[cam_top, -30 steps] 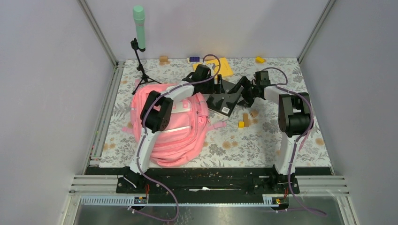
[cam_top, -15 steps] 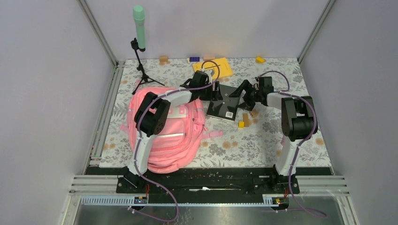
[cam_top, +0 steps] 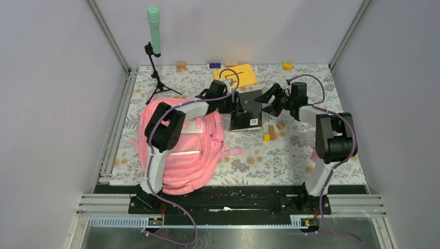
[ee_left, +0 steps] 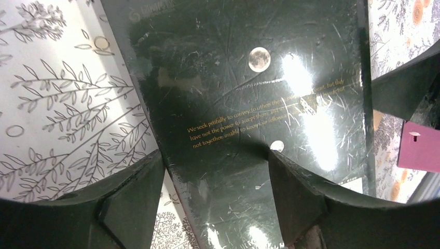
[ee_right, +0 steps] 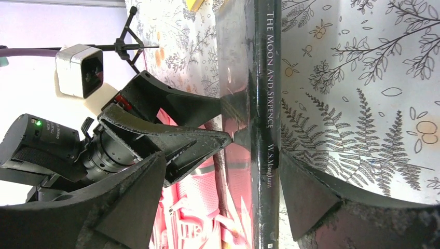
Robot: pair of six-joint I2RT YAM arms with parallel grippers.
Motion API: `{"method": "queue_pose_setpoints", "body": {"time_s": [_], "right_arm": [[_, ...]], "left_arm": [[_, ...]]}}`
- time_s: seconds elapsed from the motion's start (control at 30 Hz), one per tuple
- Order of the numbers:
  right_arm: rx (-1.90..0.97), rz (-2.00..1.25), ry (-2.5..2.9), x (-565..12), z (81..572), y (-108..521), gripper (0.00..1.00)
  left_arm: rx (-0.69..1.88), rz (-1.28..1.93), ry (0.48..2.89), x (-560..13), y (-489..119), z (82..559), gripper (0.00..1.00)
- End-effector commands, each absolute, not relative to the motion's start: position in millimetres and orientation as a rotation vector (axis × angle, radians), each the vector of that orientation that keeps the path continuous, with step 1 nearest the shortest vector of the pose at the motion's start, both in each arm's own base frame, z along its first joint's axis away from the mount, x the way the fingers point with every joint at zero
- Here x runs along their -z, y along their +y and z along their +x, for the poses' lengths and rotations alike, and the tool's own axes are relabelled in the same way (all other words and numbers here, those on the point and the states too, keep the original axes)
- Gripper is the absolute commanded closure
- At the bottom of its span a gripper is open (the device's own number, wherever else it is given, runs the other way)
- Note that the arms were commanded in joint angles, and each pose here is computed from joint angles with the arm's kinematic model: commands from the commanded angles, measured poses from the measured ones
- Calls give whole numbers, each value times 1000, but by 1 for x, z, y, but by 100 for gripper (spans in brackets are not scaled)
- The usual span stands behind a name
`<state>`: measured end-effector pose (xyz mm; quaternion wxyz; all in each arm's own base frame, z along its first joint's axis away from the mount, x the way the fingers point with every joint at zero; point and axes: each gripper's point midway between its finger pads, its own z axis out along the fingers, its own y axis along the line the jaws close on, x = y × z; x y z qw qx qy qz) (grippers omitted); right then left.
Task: Pack the student bag
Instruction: Pick up the book from the center of the board.
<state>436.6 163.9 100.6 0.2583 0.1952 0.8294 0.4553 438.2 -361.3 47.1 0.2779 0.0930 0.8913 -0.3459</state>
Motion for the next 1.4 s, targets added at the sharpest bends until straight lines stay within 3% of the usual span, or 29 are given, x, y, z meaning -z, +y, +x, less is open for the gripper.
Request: {"method": "queue_pose_setpoints", "body": {"time_s": [0.0,0.17,0.47,0.67,0.83,1.0,1.13,1.37], "right_arm": [[-1427,268,2170,-141,426,203,17],[-1486,185,2142,-138,418,215,24],[-1537,43,2131,-139,412,232,56],[-1386,-43,2260,-112,406,233,57],[-1347,-81,2296,-106,403,234,66],[-1339,-86,2291,-110,403,233,90],[-1252,-84,2282,-115,403,226,100],[-1108,-86,2214,-143,398,210,100]], "left_arm": [[1232,464,2348,-81,-410,379,32],[1290,510,2305,-82,-414,373,32],[1362,597,2199,-102,-421,366,34],[1392,635,2150,-110,-423,362,34],[1402,649,2126,-113,-424,360,34],[1392,659,2101,-120,-423,360,33],[1364,676,2057,-137,-421,362,22],[1244,723,1954,-184,-406,361,4]]}}
